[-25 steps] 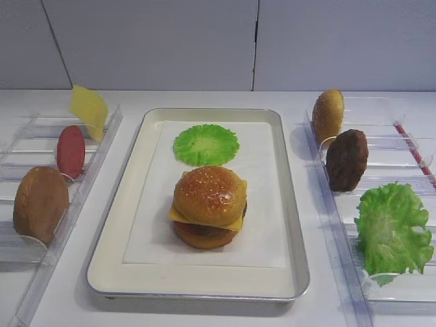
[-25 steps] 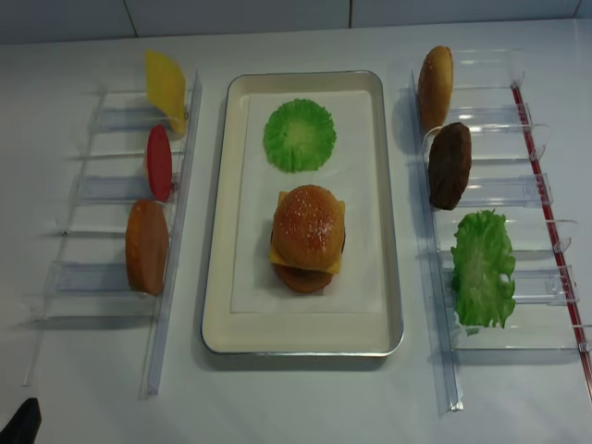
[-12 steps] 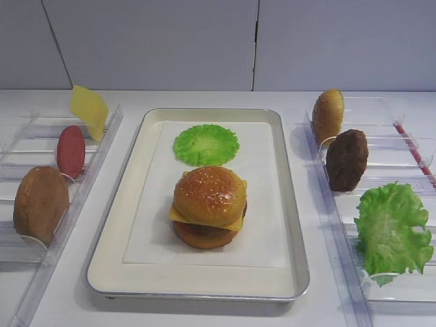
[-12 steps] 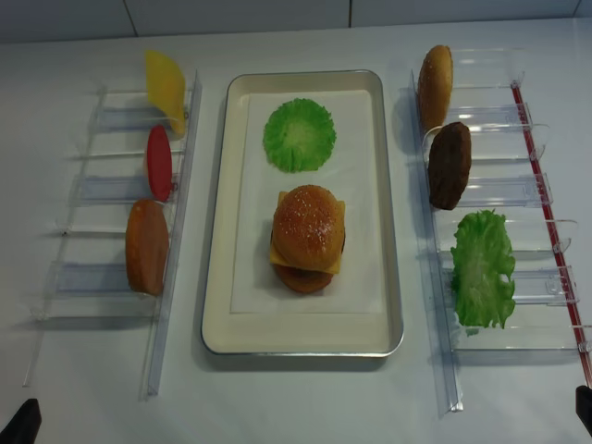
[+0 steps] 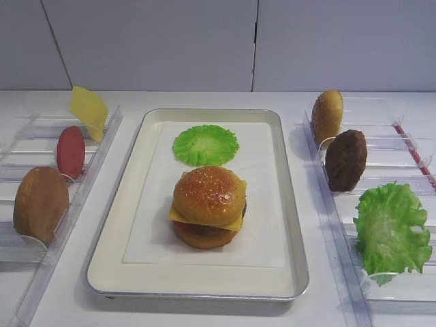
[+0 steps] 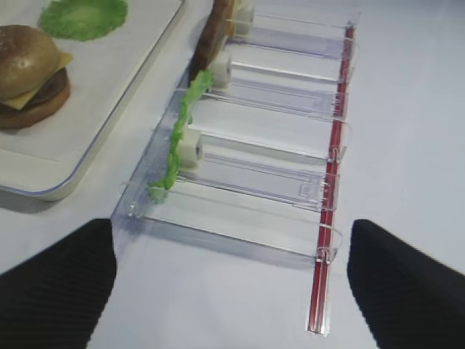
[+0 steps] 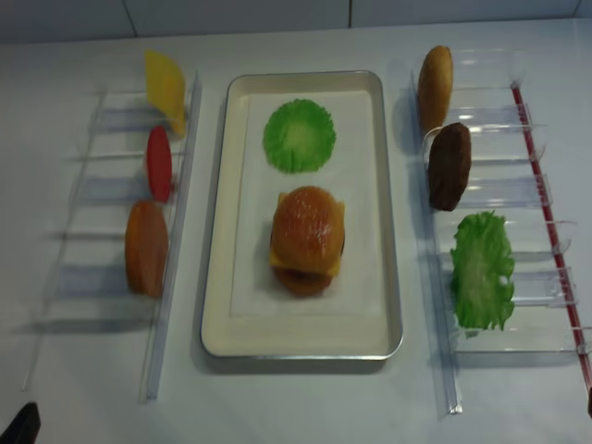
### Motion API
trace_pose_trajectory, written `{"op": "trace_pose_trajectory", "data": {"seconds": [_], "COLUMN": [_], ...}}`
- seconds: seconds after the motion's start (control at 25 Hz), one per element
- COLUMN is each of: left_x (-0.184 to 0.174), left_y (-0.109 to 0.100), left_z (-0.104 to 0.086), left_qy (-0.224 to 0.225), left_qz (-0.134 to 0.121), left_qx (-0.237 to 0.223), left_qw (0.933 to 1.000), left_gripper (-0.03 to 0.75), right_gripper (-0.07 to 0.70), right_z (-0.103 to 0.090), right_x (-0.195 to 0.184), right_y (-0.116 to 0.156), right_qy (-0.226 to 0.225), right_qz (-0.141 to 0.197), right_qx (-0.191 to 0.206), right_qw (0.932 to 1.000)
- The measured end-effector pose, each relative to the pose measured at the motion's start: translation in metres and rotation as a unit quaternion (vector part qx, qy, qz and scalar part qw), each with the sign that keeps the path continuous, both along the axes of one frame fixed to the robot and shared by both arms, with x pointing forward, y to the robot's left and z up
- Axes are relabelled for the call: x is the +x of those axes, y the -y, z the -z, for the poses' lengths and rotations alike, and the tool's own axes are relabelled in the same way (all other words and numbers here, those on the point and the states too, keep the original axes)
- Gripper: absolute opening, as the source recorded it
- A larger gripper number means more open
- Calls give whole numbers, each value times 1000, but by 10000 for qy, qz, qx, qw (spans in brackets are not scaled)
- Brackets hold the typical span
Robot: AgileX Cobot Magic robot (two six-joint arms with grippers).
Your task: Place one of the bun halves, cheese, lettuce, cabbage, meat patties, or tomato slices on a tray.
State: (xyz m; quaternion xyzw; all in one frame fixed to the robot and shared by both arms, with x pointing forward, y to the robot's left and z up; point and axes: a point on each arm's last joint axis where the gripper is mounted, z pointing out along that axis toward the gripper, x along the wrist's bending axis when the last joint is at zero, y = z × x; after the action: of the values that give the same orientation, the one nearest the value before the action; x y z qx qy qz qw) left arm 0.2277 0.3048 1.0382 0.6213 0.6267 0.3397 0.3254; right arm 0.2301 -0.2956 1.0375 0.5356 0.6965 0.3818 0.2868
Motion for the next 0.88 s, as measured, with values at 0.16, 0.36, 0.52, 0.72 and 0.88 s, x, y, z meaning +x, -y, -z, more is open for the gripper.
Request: {"op": "trace_pose_trajectory", "data": {"seconds": [0.16,0.36,0.52,0.72,0.88], "left_x": [0,0,0,0,0], "left_y": [0,0,0,0,0], "left_z": [0,0,0,0,0], "left_qy": [0,-3,-3,-3,-3], "left_qz": [0,6,6,6,6], "left_qx": [0,-8,-8,-8,-8], "left_qw": [10000,10000,10000,10000,10000], "left_gripper": [533,533,533,533,533], "right_gripper": [650,650,650,650,650], "right_z": [0,0,0,0,0], "right_x": [0,0,0,0,0], "right_y": [0,0,0,-1,-1], "right_qy": [16,16,15,12,7], "right_qz": [315,612,659,850,906], "right_qx": [8,9,13,32,56], "right_qw": [9995,9981,9978,9964,9959]}}
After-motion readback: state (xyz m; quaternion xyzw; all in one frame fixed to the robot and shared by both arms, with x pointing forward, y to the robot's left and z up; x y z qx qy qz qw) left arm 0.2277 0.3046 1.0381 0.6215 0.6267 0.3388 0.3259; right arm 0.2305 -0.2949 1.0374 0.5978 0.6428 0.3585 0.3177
